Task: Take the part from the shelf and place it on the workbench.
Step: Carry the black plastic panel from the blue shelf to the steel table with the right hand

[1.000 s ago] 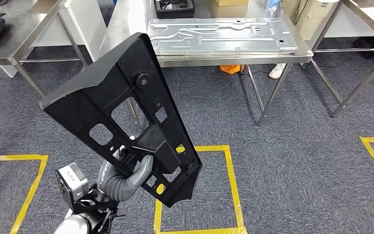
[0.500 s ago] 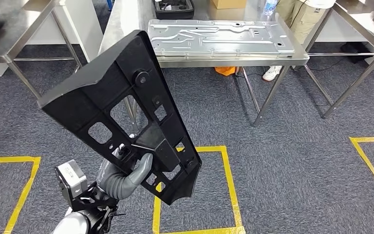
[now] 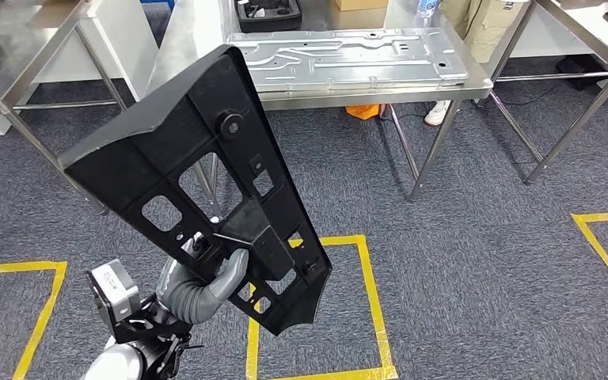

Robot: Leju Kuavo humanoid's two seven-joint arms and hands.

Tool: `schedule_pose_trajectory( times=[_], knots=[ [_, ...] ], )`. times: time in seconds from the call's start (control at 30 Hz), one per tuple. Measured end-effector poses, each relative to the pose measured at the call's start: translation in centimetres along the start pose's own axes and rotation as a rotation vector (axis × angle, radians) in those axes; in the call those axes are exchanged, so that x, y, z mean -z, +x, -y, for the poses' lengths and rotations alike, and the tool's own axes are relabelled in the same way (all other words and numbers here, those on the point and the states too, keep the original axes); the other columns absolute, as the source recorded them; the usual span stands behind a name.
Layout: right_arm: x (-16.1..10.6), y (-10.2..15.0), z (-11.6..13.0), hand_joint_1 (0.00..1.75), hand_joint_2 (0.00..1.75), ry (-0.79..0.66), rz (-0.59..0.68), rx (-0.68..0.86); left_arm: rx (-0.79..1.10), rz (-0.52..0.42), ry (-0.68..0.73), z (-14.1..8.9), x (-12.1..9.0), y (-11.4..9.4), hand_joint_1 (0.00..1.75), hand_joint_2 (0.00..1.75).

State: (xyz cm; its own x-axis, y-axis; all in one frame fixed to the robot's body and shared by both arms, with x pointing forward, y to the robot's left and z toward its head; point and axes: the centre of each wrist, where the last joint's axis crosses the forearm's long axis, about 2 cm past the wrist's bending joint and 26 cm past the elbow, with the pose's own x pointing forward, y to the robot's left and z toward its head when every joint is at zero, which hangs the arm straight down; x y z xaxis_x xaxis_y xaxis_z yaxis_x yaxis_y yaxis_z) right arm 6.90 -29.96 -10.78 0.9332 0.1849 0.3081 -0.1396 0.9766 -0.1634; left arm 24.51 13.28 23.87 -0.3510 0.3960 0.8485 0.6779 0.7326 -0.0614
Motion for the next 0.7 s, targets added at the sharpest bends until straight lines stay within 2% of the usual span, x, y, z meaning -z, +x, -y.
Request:
schedule_pose_trajectory(
  times=[0.7],
  knots=[
    [-0.04,-0.09,-0.19,0.00,0.00,0.002,-0.002,-0.001,0.002,0.003,-0.001,-0.07,0.08,0.06,1.75,1.75]
  ],
)
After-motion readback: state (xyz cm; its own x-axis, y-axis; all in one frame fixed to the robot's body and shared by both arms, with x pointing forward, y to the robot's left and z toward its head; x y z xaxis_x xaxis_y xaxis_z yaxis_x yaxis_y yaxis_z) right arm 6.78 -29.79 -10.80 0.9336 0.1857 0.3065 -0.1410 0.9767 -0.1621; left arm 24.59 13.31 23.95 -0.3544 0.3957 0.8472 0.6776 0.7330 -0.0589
